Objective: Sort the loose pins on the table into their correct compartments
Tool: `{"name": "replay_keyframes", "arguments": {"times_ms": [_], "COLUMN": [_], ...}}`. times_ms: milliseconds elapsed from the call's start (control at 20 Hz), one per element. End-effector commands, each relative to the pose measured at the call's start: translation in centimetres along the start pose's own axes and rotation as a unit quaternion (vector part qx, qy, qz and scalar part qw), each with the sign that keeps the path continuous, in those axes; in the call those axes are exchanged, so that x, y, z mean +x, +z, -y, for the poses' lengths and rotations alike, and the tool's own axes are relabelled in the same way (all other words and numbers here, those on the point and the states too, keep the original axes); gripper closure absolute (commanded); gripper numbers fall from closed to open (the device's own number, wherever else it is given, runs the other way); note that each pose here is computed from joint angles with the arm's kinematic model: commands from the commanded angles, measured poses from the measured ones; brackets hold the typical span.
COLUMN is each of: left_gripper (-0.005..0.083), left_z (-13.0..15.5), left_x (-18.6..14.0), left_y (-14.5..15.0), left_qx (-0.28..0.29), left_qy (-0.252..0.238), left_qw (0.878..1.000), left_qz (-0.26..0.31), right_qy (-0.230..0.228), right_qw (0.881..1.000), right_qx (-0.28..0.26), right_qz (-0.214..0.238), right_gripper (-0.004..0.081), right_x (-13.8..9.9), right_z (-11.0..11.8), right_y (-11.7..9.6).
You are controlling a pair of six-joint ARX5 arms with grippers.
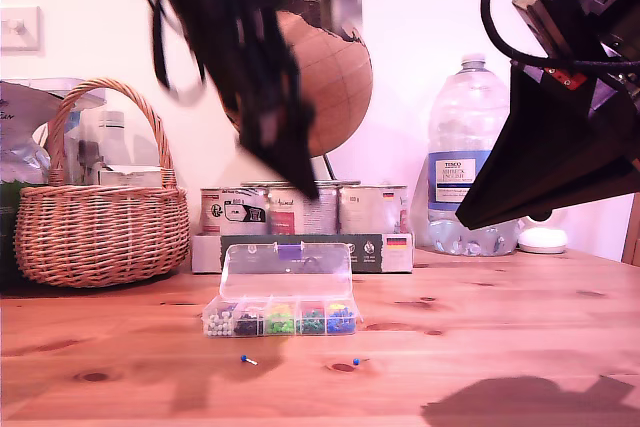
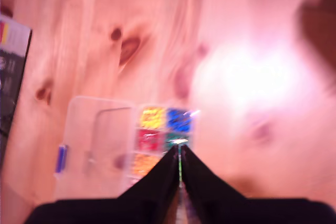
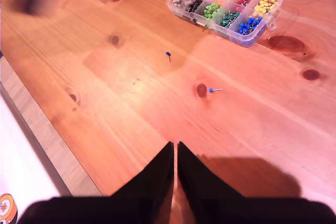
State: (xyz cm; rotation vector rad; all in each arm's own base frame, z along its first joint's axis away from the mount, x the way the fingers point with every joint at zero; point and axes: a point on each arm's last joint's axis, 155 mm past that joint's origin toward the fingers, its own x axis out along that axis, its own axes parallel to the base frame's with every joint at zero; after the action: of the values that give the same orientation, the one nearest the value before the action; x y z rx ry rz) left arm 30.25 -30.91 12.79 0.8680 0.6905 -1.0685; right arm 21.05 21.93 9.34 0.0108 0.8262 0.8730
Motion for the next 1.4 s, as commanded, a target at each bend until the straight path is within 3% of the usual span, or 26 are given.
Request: {"name": "replay_keyframes", "arguments": {"times_ms": [0, 250, 450, 650, 850, 1100, 1300, 1350], "left_gripper": [0.0795, 0.0795, 0.0795, 0.0795, 0.0795, 0.0795, 0.0795, 0.0795], "left_z": [0.4, 0.8, 0.8, 1.7, 2.6, 3.6, 4.6, 4.7], "left_x": [-1.4, -5.5, -7.9, -8.9, -9.2, -9.0, -9.0, -9.2], "left_y": [0.7, 1.7, 2.0, 0.9, -1.2, -4.7, -6.6, -6.7], "left_qx": [-0.069, -0.174, -0.209, -0.223, -0.24, -0.273, -0.285, -0.285], "left_qy": [-0.008, -0.009, 0.007, 0.024, 0.047, 0.084, 0.091, 0.092], "left_qw": [0.997, 0.983, 0.974, 0.966, 0.955, 0.939, 0.933, 0.932], "left_qz": [0.016, 0.047, 0.086, 0.13, 0.17, 0.19, 0.201, 0.204], "right_qy": [0.001, -0.006, -0.009, -0.006, -0.011, 0.023, 0.109, 0.11], "right_qw": [1.0, 0.999, 0.998, 0.991, 0.971, 0.914, 0.913, 0.913], "right_qx": [-0.015, -0.053, -0.057, -0.117, -0.222, -0.389, -0.382, -0.383], "right_qz": [0.0, 0.002, -0.014, -0.058, -0.089, -0.116, -0.097, -0.092], "right_gripper": [0.078, 0.078, 0.078, 0.078, 0.078, 0.078, 0.078, 0.078], "right_x": [0.1, 0.1, 0.6, 1.2, 1.9, 2.7, 2.7, 2.7], "right_z": [-0.1, 0.1, 0.2, -0.3, 0.0, -0.1, -3.2, -3.3], "right_y": [0.2, 0.5, 0.9, 1.6, 3.1, 3.3, 2.7, 2.9]}}
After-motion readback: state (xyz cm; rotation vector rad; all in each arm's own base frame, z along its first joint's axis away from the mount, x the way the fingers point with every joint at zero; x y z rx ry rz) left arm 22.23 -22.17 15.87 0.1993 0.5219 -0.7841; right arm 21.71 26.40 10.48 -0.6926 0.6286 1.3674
